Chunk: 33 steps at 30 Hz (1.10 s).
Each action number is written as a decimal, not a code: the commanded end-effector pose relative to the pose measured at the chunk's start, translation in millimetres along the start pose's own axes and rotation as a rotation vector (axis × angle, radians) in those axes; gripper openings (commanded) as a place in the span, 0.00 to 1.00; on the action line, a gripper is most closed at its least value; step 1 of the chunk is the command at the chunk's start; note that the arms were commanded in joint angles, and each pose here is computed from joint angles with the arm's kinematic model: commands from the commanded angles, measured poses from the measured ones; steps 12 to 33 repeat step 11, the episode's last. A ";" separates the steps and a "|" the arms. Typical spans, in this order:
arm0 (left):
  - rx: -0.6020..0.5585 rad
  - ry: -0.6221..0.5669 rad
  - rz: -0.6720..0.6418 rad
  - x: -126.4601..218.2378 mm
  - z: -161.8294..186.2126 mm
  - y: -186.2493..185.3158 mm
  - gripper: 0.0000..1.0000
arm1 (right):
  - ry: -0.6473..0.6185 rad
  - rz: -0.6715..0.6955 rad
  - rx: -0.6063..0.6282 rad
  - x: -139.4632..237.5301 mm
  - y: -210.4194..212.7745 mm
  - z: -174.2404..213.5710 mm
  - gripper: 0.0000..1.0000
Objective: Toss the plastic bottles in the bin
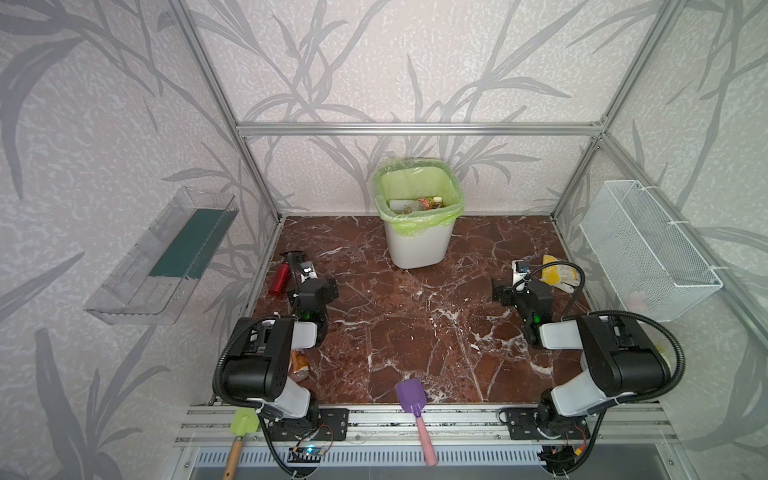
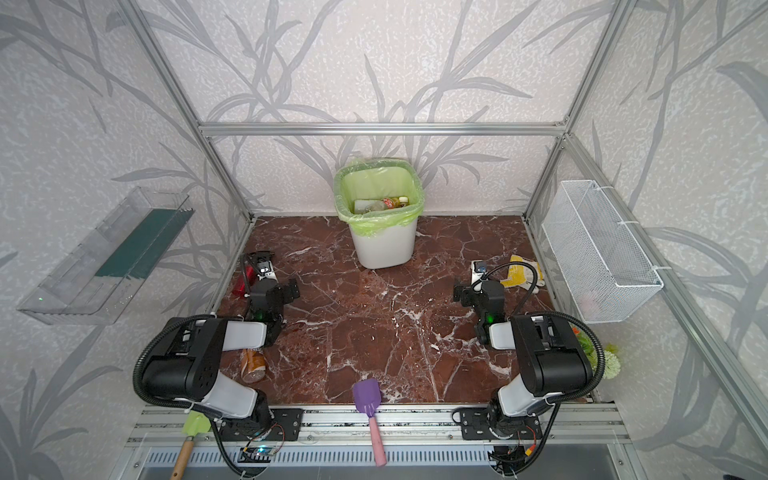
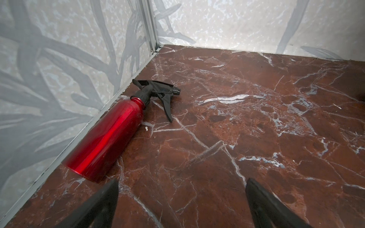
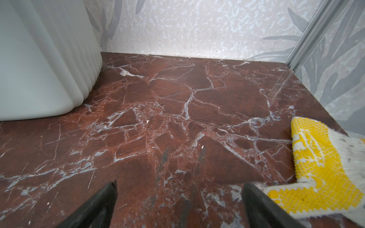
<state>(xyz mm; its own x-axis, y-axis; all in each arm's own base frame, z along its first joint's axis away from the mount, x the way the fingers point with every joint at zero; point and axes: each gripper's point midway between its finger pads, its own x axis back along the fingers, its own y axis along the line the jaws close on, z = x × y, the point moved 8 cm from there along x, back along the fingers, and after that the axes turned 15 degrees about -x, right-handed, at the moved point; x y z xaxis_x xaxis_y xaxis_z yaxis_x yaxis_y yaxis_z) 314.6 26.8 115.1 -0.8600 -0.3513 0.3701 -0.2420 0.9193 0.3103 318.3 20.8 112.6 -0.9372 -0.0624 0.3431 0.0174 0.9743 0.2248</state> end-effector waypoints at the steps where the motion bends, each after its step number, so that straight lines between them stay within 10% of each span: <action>1: 0.008 -0.020 0.001 -0.4 -7.5 2.4 0.99 | -0.038 -0.015 0.014 -0.8 2.2 -6.4 0.99; 33: 0.009 -0.022 0.003 -0.3 -8.5 2.1 0.99 | -0.007 -0.083 0.047 -3.3 9.8 -5.3 0.99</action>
